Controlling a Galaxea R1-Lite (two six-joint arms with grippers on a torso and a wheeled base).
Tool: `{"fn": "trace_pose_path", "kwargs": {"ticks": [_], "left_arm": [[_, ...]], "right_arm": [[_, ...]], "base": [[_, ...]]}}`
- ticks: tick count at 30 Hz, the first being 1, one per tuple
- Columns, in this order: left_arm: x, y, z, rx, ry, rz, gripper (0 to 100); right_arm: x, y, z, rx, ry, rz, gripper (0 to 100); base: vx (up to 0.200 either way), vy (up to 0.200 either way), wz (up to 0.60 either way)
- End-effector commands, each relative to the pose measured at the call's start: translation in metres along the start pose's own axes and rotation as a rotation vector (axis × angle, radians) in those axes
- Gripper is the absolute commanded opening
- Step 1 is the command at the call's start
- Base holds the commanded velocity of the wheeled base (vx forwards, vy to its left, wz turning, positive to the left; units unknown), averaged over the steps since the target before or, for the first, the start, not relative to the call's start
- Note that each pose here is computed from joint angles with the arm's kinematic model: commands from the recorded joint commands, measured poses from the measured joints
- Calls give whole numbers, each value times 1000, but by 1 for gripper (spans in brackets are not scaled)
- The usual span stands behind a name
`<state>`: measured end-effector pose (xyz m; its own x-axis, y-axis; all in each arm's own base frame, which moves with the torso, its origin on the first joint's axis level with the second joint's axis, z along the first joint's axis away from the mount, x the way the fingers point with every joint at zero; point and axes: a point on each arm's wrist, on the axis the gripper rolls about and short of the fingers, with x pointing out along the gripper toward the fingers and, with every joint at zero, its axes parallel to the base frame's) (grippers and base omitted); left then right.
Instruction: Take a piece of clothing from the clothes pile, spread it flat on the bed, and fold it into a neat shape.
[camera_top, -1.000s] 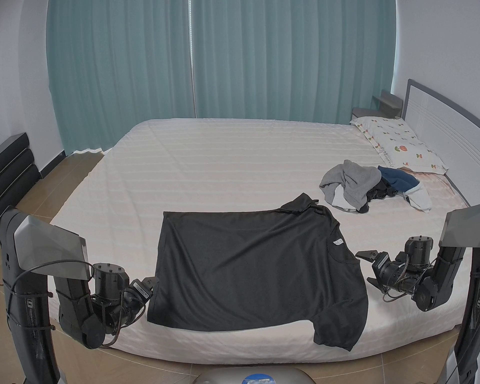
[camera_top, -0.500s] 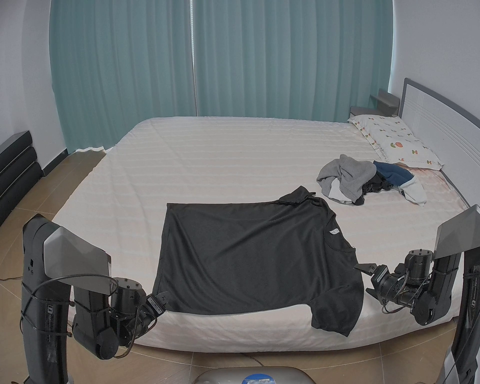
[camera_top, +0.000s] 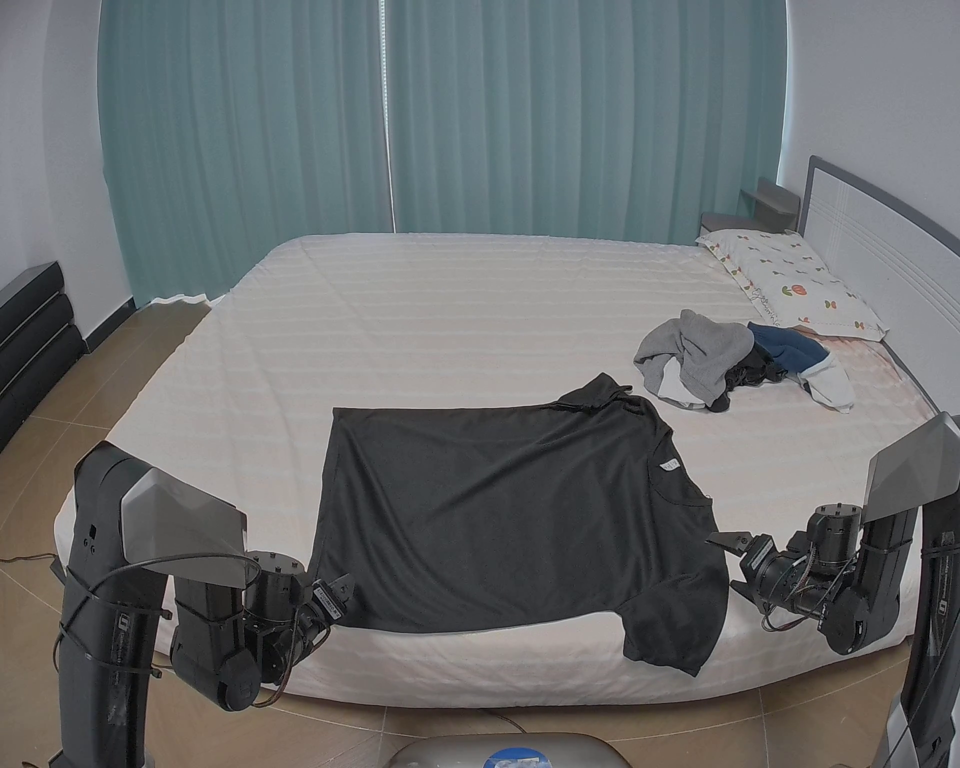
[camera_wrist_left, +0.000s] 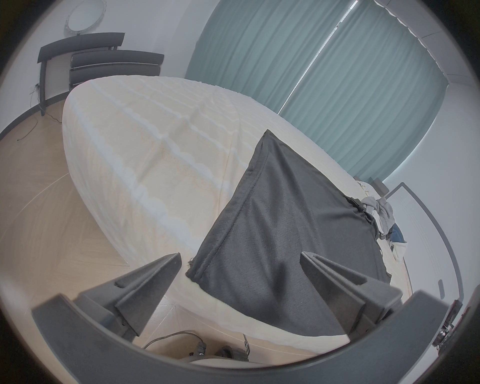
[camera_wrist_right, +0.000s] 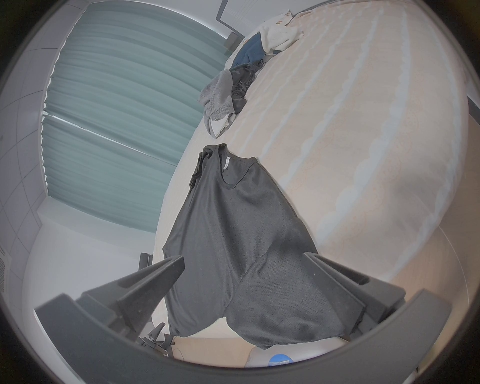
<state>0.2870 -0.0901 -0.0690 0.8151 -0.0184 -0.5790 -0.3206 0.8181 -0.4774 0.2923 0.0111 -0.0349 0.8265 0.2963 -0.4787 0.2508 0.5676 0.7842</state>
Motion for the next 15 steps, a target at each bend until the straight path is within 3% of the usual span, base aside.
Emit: {"fn": "trace_pose_path", "kwargs": {"ticks": [1, 8, 9, 15], "left_arm": [[6, 0, -2, 1, -1, 0, 100], [7, 0, -3, 1, -2, 1, 100], [7, 1, -3, 2, -1, 2, 0], [2, 5, -5, 5, -15, 50, 0]], "right_arm": [[1, -1, -1, 1, 3, -2, 100], [1, -1, -1, 0, 3, -1, 100], [1, -1, -1, 0, 3, -1, 100], [1, -1, -1, 0, 3, -3, 100]], "base": [[0, 0, 0], [0, 0, 0], [0, 0, 0], [0, 0, 0]]}}
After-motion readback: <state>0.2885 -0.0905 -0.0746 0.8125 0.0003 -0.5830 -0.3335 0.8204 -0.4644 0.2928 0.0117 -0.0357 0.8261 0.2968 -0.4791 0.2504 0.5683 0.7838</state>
